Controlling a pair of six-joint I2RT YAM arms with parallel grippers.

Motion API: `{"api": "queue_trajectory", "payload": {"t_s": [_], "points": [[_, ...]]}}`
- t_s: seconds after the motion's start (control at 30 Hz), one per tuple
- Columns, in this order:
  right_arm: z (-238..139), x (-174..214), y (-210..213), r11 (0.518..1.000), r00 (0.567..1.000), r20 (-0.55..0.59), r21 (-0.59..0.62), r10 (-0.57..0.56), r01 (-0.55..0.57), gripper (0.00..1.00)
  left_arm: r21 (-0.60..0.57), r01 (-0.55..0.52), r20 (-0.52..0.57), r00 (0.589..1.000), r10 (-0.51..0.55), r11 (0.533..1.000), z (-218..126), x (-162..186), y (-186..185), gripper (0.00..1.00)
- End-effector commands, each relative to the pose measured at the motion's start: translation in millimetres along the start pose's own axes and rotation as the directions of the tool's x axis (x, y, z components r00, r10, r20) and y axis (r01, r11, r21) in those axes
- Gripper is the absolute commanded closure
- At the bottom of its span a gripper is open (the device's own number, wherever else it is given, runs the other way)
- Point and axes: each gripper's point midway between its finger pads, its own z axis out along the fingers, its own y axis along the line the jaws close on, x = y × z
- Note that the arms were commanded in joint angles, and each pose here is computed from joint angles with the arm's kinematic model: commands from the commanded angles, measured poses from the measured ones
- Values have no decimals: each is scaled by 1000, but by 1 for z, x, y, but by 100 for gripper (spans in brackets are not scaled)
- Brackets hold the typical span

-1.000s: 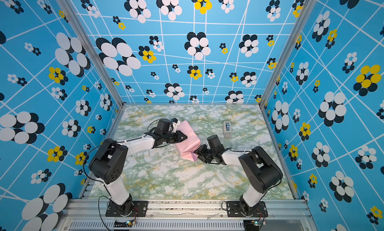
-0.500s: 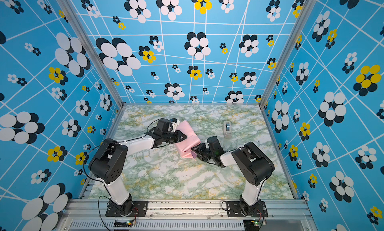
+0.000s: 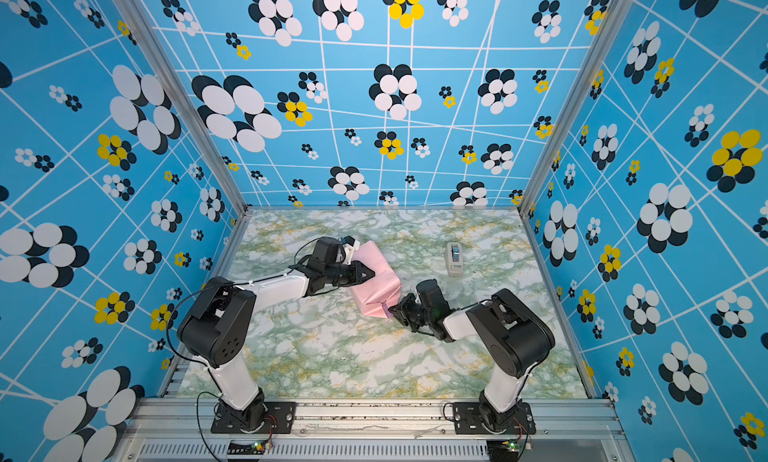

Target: Wrap the gift box in paper

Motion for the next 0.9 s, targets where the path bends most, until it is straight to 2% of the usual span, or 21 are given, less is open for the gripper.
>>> {"api": "queue_trajectory", "payload": {"t_s": [0.0,0.13,0.23,0.3,0.43,0.53,0.57,0.67,0.7,0.73,0.77,0.87], "points": [[-3,-3,7,1000,1000,27,-4,8,-8,96,-64,-17,-32,999,15,998,3,8,20,70],[-4,-5,15,1000,999,39,-19,10,-9,99,-57,-86,-16,996,85,995,-3,-3,10,62],[-3,-6,19,1000,999,39,-23,10,-9,99,-51,-163,9,986,164,985,-12,-16,-4,46],[-4,-6,20,1000,999,39,-21,12,-11,99,-49,-226,32,973,228,973,-19,-25,-15,37],[-4,-6,18,1000,999,41,-12,18,-17,99,-64,-363,64,928,367,930,-38,-37,-35,27],[-5,-6,20,1000,999,42,-12,17,-16,99,-66,-519,52,851,523,852,-49,-29,-50,25],[-5,-6,21,1000,999,42,-14,17,-16,99,-56,-589,33,806,591,806,-51,-20,-56,24],[-6,-6,23,1000,999,39,-15,15,-15,99,-35,-787,-31,617,787,616,-54,12,-67,23],[-5,-6,25,1000,999,38,-18,14,-14,99,-79,-825,-58,565,823,560,-52,16,-63,23],[-5,-5,25,1000,999,36,-17,12,-11,99,-117,-839,-75,540,838,531,-50,16,-60,23],[-5,-5,24,1000,999,36,-13,11,-11,99,-124,-842,-87,536,840,525,-47,16,-59,23],[-5,-5,21,1000,999,34,-3,9,-9,99,-131,-805,-129,593,795,579,-37,11,-55,23]]}}
